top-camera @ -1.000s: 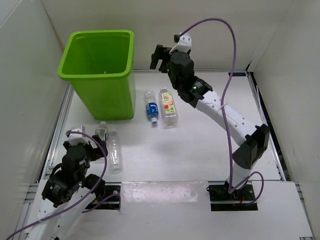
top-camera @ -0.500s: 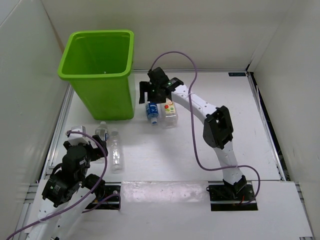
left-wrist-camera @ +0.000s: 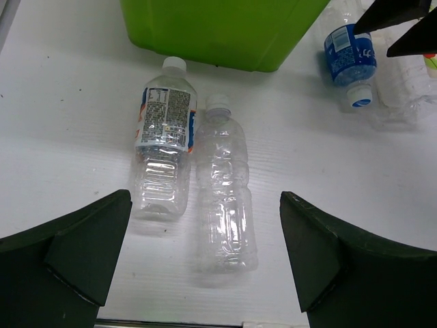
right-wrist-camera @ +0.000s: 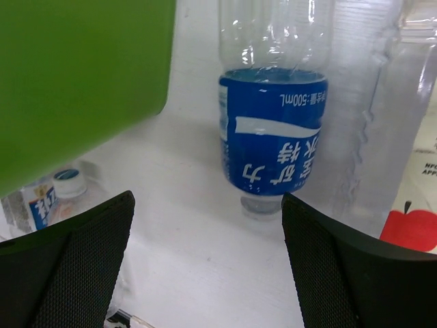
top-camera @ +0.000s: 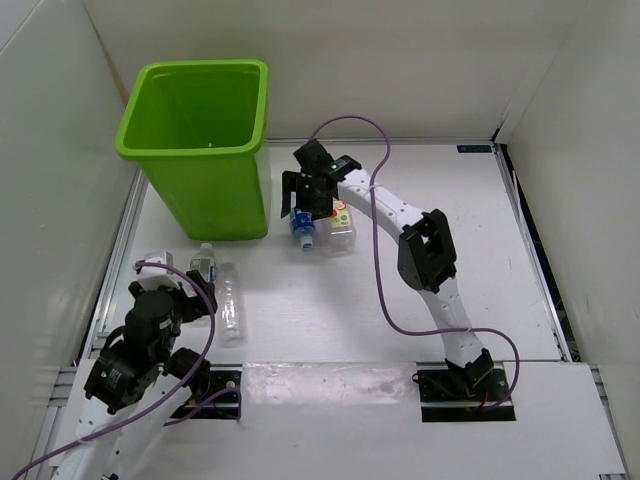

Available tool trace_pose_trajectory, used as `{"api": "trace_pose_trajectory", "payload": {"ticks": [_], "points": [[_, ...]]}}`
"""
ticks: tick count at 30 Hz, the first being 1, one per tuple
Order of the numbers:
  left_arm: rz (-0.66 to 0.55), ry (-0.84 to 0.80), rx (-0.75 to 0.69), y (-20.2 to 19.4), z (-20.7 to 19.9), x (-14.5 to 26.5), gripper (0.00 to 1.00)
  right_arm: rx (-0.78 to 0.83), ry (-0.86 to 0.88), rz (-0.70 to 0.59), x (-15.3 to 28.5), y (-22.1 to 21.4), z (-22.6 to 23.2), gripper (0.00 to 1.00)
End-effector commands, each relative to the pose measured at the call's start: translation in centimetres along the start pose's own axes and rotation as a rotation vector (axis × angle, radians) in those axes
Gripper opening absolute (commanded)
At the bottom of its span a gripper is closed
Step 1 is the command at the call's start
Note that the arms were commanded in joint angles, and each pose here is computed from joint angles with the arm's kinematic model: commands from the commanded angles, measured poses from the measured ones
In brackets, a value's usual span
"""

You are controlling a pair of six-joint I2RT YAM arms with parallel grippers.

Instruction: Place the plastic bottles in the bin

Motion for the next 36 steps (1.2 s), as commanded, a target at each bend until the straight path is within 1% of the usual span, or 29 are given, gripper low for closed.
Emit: {"api": "trace_pose_trajectory", "payload": {"ticks": [1,3,8,12,14,16,17,21,25,26,34,36], "points": [[0.013,-0.025,-0.018,-0.2,-0.5,-0.5,1.0,-0.041,-0.049,-0.009,-0.2,0.7,-0.3,0.9],[0.015,-0.03,-0.022,-0.2,-0.5,-0.5,1.0,-0.056,-0.075,0.018,-1.0,0.4,-0.8,0.9],[0.012,-0.032,-0.022,-0.2,-0.5,-0.5,1.0,-0.07,-0.077,0.011,-1.6,0.5,-0.3,0.9],[0.018,-0.038,-0.028,-0.3,-0.6,-0.5,1.0,-0.095,-0.096,0.031,-2.5,0.3,-0.7,0.9],[0.017,-0.039,-0.026,-0.2,-0.7,-0.6,1.0,-0.102,-0.132,0.012,-2.6,0.5,-1.1,0.9],[0.02,-0.041,-0.029,-0.3,-0.7,-0.6,1.0,-0.113,-0.146,0.023,-2.7,0.4,-1.4,0.9],[0.019,-0.045,-0.03,-0.3,-0.7,-0.6,1.0,-0.126,-0.144,0.031,-2.8,0.4,-1.5,0.86],[0.02,-0.043,-0.032,-0.3,-0.8,-0.6,1.0,-0.158,-0.158,0.057,-3.1,0.4,-2.3,0.81],[0.019,-0.043,-0.032,-0.3,-0.7,-0.6,1.0,-0.174,-0.167,0.061,-3.5,0.4,-2.7,0.79],[0.017,-0.048,-0.03,-0.3,-0.8,-0.6,1.0,-0.177,-0.148,0.085,-3.5,0.1,-2.4,0.78],[0.015,-0.047,-0.029,-0.2,-0.8,-0.6,1.0,-0.199,-0.143,0.106,-4.0,-0.1,-2.7,0.78],[0.02,-0.044,-0.032,-0.3,-0.8,-0.6,1.0,-0.216,-0.145,0.118,-4.1,-0.2,-2.8,0.75]]}}
Point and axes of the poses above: each gripper's point midway between its finger pads, its own x axis back along the fingers, its own z axis along the line the jaws close on, y = z × x, the point moved 8 cm from there along x, back along the fingers, and after that the axes turned 4 degrees about -x, right-handed, at the moved point
